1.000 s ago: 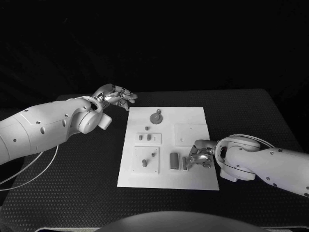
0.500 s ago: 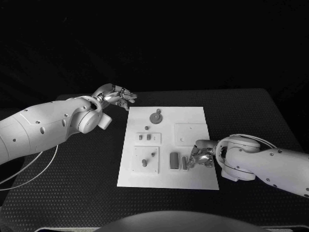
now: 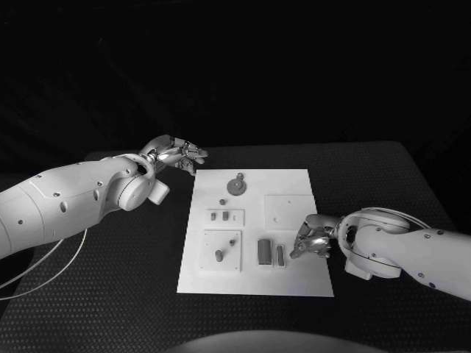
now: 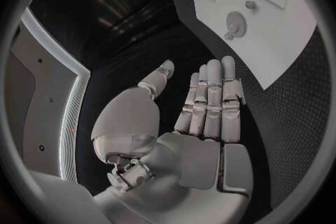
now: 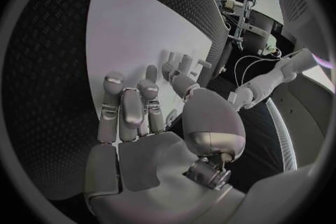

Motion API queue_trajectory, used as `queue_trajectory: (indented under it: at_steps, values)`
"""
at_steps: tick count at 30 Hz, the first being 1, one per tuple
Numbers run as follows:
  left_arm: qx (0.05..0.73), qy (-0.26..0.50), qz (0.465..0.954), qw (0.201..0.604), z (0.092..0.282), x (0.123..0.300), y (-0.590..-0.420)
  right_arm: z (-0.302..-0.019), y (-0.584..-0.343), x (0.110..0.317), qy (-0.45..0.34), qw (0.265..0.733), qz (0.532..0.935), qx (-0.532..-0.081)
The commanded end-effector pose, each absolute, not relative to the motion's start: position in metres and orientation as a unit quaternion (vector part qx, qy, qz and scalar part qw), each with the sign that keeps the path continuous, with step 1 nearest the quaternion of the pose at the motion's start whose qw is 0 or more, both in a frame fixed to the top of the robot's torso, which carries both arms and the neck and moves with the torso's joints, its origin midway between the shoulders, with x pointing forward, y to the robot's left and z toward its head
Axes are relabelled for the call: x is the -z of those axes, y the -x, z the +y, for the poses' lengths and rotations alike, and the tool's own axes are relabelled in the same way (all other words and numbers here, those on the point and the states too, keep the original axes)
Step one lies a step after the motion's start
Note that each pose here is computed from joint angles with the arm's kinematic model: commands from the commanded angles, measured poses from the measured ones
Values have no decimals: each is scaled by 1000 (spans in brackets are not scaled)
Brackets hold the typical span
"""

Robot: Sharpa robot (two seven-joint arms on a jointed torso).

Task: Assemble the parts on the task board

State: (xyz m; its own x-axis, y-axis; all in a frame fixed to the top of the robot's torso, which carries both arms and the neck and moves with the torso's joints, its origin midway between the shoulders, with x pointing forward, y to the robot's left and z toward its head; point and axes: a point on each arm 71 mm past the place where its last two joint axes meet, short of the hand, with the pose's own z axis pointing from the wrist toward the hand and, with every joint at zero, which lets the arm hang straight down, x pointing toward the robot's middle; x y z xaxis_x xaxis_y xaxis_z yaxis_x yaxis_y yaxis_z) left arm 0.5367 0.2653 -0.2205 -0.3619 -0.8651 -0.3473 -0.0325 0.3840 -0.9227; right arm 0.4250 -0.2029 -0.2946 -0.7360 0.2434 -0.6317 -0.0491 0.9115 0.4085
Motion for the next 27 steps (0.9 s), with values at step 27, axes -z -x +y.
queue_trajectory:
  at_steps: [27]
  values:
    - [505,402,617,450,273,214,-583,-259,-591,222,-325,480,661,-477]
